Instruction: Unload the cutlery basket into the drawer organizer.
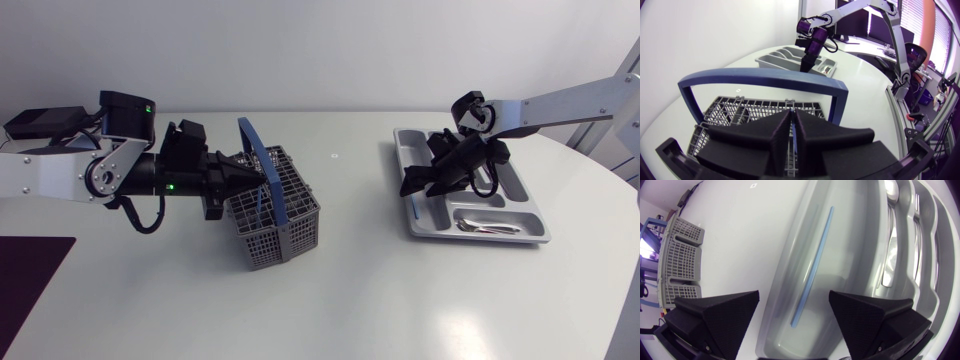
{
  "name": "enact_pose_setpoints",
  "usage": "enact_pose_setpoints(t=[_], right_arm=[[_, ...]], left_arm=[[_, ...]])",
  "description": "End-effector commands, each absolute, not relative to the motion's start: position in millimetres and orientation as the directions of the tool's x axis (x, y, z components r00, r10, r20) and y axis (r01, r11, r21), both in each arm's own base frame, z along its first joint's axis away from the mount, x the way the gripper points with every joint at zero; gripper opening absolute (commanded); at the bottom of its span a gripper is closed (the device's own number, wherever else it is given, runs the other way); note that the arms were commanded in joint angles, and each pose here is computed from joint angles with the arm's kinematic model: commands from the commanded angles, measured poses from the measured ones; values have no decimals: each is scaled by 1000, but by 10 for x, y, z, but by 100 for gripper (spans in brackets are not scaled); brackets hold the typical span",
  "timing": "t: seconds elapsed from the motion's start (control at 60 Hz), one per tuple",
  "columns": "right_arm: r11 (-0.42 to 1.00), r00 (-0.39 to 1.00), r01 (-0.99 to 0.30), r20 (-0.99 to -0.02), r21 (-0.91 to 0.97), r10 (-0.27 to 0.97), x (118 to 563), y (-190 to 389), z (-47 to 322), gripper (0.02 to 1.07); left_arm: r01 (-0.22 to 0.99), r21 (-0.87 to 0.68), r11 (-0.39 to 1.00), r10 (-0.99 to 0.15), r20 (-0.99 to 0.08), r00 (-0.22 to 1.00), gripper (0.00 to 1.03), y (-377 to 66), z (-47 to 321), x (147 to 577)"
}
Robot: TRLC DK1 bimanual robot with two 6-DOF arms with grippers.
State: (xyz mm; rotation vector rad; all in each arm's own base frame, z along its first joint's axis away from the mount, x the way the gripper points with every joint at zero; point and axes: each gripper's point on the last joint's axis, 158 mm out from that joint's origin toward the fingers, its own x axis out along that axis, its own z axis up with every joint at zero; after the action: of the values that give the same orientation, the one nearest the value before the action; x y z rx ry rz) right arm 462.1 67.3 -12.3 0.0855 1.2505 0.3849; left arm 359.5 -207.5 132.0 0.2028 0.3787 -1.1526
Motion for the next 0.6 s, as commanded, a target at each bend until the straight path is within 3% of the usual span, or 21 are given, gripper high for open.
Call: enact_pose_setpoints(t=[0.0,0.35,0.583], right_arm=[[931,254,-249,-909,268,330,4550,664,-121,102],[929,249,-253,-910,270,332,4524,699,-123,102],[929,249,-253,-910,270,332,4505,698,-125,102]], left_arm=[[910,-70,408,-850,-394,350,15,-2003,1237,3497],[902,-71,426,-880,-265,395,15,-1923,1473,3389],[900,-72,430,-883,-238,404,15,-1880,1567,3389]])
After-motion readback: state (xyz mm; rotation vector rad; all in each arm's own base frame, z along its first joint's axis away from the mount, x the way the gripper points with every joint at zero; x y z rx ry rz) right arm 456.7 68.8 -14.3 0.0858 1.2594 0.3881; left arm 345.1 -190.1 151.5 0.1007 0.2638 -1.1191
